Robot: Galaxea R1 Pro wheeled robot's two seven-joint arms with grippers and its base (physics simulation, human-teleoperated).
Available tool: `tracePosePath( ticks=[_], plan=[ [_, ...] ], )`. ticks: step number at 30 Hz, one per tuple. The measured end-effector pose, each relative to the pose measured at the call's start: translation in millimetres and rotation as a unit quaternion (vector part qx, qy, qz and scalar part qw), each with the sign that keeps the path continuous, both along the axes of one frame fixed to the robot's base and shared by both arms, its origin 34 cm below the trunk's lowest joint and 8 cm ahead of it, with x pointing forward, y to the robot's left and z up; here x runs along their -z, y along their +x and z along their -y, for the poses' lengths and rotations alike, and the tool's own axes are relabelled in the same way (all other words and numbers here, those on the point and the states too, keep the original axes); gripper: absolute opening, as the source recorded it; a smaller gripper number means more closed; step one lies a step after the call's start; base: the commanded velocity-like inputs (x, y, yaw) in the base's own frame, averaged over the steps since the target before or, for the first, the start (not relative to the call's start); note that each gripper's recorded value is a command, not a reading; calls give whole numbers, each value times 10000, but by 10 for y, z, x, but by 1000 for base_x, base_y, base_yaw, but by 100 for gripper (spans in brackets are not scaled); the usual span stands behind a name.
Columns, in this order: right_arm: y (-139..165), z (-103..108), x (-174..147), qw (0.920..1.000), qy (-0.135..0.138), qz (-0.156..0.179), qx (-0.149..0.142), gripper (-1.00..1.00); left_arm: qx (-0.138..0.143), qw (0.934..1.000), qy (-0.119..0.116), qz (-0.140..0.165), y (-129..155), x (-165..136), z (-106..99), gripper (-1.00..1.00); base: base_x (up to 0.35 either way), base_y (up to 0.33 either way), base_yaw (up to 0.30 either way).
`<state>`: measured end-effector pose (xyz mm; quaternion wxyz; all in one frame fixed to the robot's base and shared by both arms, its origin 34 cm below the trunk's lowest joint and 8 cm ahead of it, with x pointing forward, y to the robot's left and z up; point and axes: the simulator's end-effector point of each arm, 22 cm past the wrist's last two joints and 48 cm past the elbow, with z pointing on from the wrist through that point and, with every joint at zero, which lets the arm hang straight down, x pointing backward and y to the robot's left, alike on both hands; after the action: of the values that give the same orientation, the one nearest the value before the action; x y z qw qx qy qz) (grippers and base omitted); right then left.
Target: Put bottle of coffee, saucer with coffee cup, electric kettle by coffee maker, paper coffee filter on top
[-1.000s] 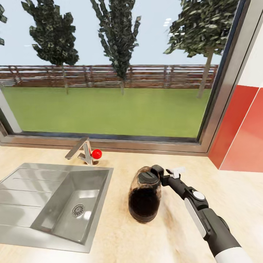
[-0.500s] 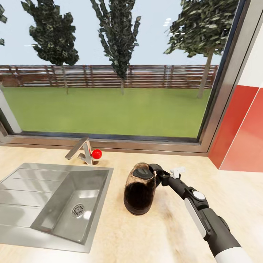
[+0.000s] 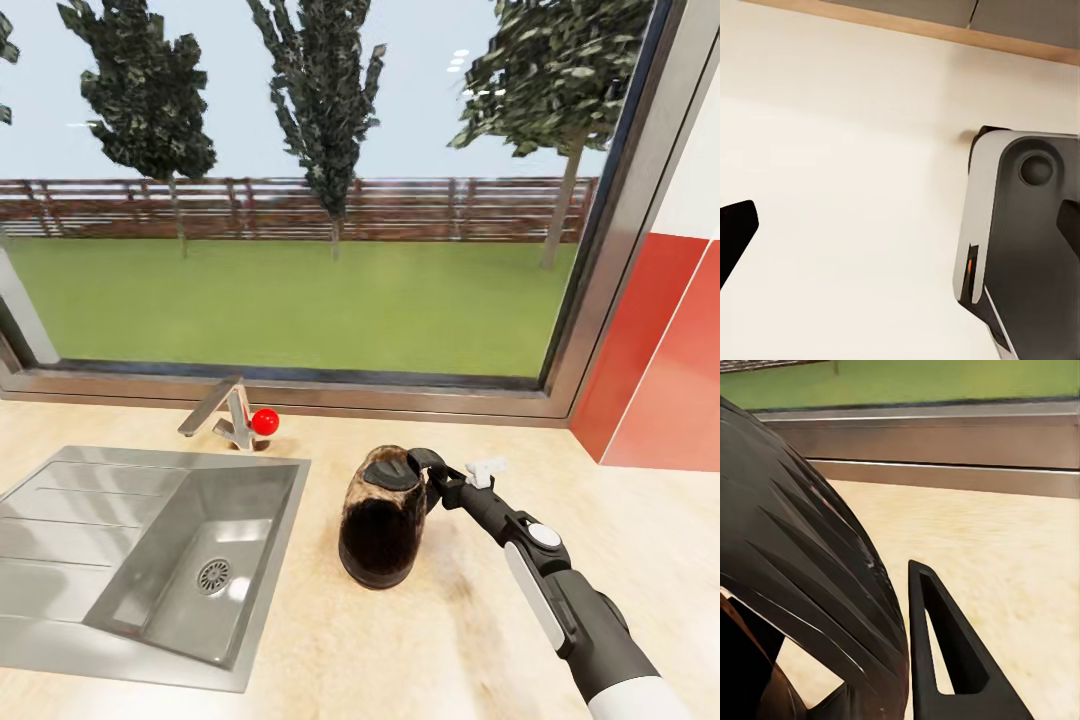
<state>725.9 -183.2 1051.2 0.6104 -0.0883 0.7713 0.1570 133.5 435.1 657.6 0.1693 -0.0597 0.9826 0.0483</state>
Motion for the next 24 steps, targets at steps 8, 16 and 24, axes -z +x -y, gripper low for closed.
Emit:
tracePosePath(
  ticks=[8,16,24],
  plan=[
    [8,4,-45,10000,40,38,19,-100,-1,10000,-1,3,5,1,2,100,0,0,0],
    [-17,-257,-767,9976,255,629,-161,-100,13,10000,-6,-9,-3,2,5,100,0,0,0],
    [-126,-489,-965,9980,365,372,-367,-100,54,10000,-12,-9,13,5,16,100,0,0,0]
  ],
)
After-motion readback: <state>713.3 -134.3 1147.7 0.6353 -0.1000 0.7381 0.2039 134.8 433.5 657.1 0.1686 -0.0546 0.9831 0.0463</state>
